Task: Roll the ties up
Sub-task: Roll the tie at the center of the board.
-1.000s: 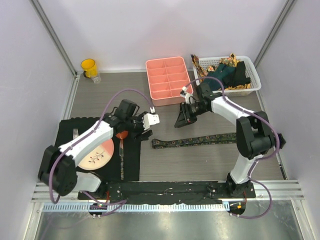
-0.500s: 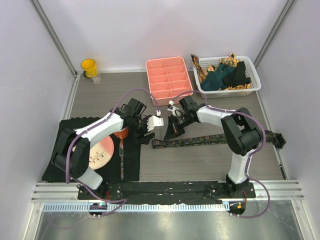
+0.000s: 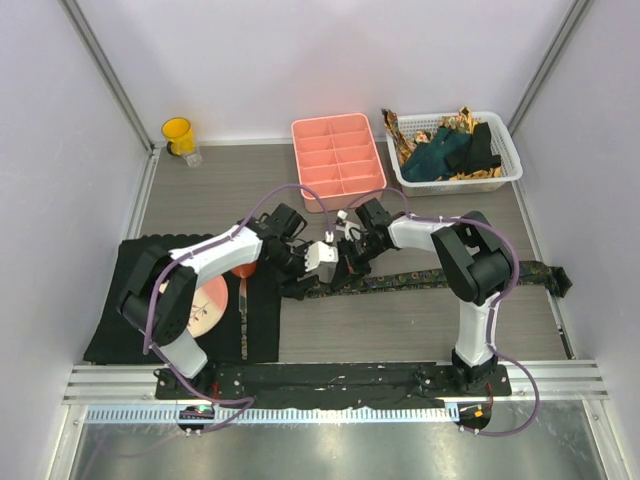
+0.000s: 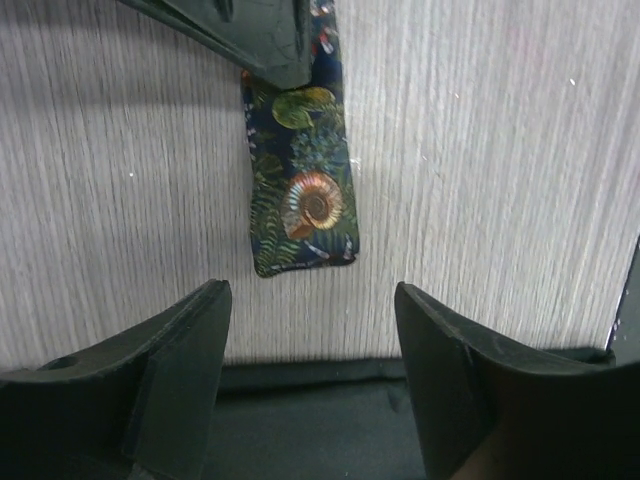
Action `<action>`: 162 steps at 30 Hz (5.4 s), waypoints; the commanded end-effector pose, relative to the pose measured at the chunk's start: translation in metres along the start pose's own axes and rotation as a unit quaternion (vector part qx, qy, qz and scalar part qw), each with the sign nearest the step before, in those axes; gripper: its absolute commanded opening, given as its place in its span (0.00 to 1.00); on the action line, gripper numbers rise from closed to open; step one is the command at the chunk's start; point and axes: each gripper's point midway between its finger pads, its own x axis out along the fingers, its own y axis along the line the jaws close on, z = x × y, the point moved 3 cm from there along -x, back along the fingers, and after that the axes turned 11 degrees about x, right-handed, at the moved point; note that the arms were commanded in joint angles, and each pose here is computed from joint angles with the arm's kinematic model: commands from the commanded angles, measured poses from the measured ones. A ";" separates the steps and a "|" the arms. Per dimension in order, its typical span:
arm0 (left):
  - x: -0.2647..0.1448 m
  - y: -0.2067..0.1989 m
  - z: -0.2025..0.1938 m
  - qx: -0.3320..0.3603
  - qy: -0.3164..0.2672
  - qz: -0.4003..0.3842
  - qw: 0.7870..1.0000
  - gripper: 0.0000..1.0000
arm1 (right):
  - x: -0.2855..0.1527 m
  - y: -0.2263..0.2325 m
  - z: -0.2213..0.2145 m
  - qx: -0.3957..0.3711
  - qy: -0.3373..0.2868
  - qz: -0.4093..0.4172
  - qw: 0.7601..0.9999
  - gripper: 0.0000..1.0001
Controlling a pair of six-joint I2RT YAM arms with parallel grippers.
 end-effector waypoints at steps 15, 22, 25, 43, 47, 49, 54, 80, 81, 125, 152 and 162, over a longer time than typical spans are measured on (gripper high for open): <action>0.012 0.010 0.045 -0.019 -0.064 0.022 0.998 0.42 | 0.017 -0.034 0.000 -0.005 0.003 -0.049 0.999 0.01; 0.024 0.018 0.069 -0.018 -0.087 0.036 0.995 0.36 | 0.018 -0.035 0.001 -0.004 0.004 -0.050 0.999 0.01; 0.033 0.022 0.077 -0.012 -0.082 0.044 0.996 0.37 | 0.017 -0.035 0.001 -0.003 0.003 -0.050 0.999 0.01; 0.061 0.012 0.037 -0.003 0.031 0.029 0.999 0.36 | -0.026 -0.010 0.012 0.014 -0.021 0.006 1.000 0.20; 0.062 0.011 0.038 -0.004 0.028 0.027 0.999 0.36 | -0.038 0.001 0.005 0.016 -0.015 0.042 0.999 0.32; 0.063 0.013 0.041 -0.005 0.021 0.028 0.999 0.36 | -0.038 0.005 0.001 0.016 -0.009 0.058 0.998 0.37; 0.064 0.014 0.041 -0.006 0.022 0.029 0.999 0.37 | -0.031 0.004 -0.005 0.038 0.007 0.082 0.996 0.41; 0.049 0.024 0.051 -0.012 -0.010 0.066 0.998 0.64 | -0.002 -0.014 0.002 0.033 0.011 0.057 0.998 0.01; 0.042 0.027 0.056 -0.003 -0.030 0.085 0.996 0.68 | -0.002 -0.014 0.002 0.033 0.010 0.057 0.998 0.01; 0.036 0.023 0.030 0.009 -0.002 0.071 0.997 0.64 | 0.002 -0.037 0.010 0.011 0.018 -0.015 1.000 0.01; 0.067 0.033 0.059 0.027 0.003 0.034 0.999 0.36 | -0.001 -0.038 0.014 0.028 0.013 -0.008 1.000 0.01; 0.075 0.020 0.031 0.032 0.058 -0.004 0.998 0.34 | -0.023 -0.017 0.024 0.026 -0.004 0.035 0.999 0.12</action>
